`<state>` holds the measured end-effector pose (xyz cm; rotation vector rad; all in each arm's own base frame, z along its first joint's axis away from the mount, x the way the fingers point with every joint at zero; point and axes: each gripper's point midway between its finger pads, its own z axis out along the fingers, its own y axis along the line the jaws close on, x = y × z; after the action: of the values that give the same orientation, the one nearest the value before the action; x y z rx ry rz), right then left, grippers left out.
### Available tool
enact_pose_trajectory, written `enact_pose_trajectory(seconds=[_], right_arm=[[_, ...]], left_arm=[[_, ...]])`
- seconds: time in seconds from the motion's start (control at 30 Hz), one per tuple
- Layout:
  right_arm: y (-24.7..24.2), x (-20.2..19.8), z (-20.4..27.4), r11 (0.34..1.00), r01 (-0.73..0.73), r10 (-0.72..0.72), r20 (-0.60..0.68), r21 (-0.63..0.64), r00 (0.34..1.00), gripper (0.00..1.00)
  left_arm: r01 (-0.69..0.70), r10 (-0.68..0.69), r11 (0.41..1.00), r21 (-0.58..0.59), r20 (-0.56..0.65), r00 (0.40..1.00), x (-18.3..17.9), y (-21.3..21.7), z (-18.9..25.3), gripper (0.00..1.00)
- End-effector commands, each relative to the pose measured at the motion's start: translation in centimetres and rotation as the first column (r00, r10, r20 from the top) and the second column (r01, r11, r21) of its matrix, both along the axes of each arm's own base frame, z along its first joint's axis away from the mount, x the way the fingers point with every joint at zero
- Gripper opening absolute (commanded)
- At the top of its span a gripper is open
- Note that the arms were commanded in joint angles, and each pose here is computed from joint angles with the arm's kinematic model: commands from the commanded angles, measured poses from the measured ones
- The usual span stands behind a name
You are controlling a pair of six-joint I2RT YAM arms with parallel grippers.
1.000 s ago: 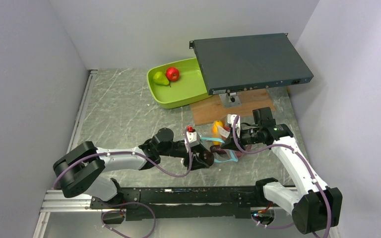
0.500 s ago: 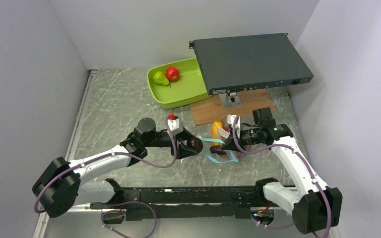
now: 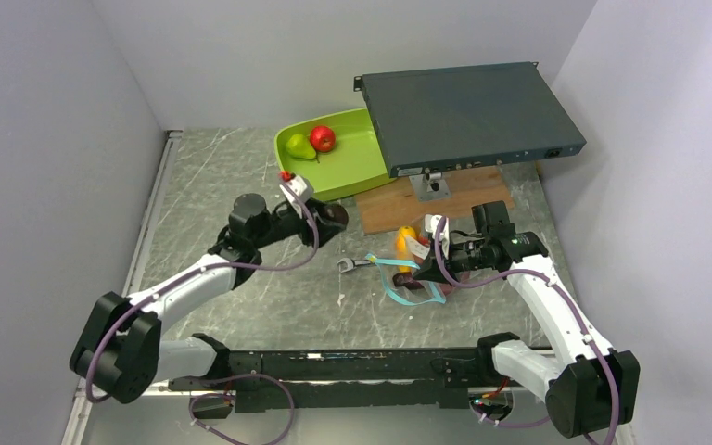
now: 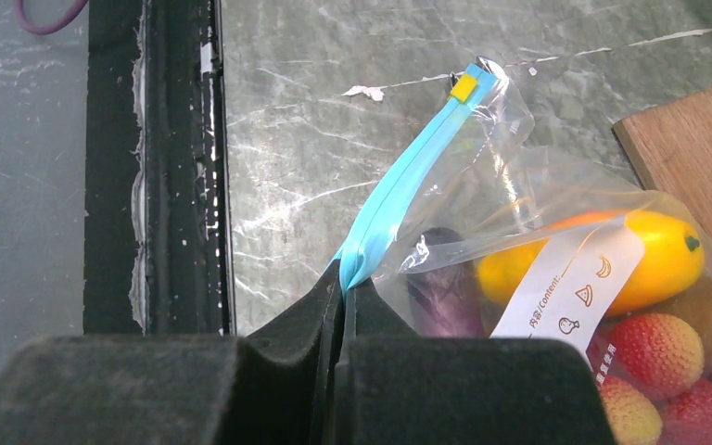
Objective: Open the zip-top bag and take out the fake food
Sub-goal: Place the fake fruit in the bin.
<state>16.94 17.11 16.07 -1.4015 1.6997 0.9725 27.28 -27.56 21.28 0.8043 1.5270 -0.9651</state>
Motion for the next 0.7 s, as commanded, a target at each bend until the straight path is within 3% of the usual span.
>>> enact_pose_trajectory(seconds=[0.0,0.27,0.5,0.67], right_arm=[[0.3,0.0,1.3,0.999,-0.024,0.023,0.059,0.029,0.998,0.00],[0.3,0.0,1.3,0.999,-0.024,0.022,0.064,0.029,0.998,0.00],[0.3,-0.1,1.3,0.999,-0.029,0.027,0.062,0.032,0.998,0.00],[0.4,-0.1,1.3,0.999,-0.030,0.028,0.062,0.032,0.998,0.00]], left_arm=[[-0.187,0.187,0.981,-0.051,-0.005,0.982,6.1,2.1,2.6,0.00],[-0.346,0.326,0.936,-0.071,-0.198,0.924,14.5,5.1,0.9,0.00],[-0.424,0.427,0.902,0.080,-0.307,0.851,19.1,5.6,-2.7,0.01],[-0.494,0.533,0.846,0.202,-0.346,0.772,21.7,6.6,-5.1,0.09]])
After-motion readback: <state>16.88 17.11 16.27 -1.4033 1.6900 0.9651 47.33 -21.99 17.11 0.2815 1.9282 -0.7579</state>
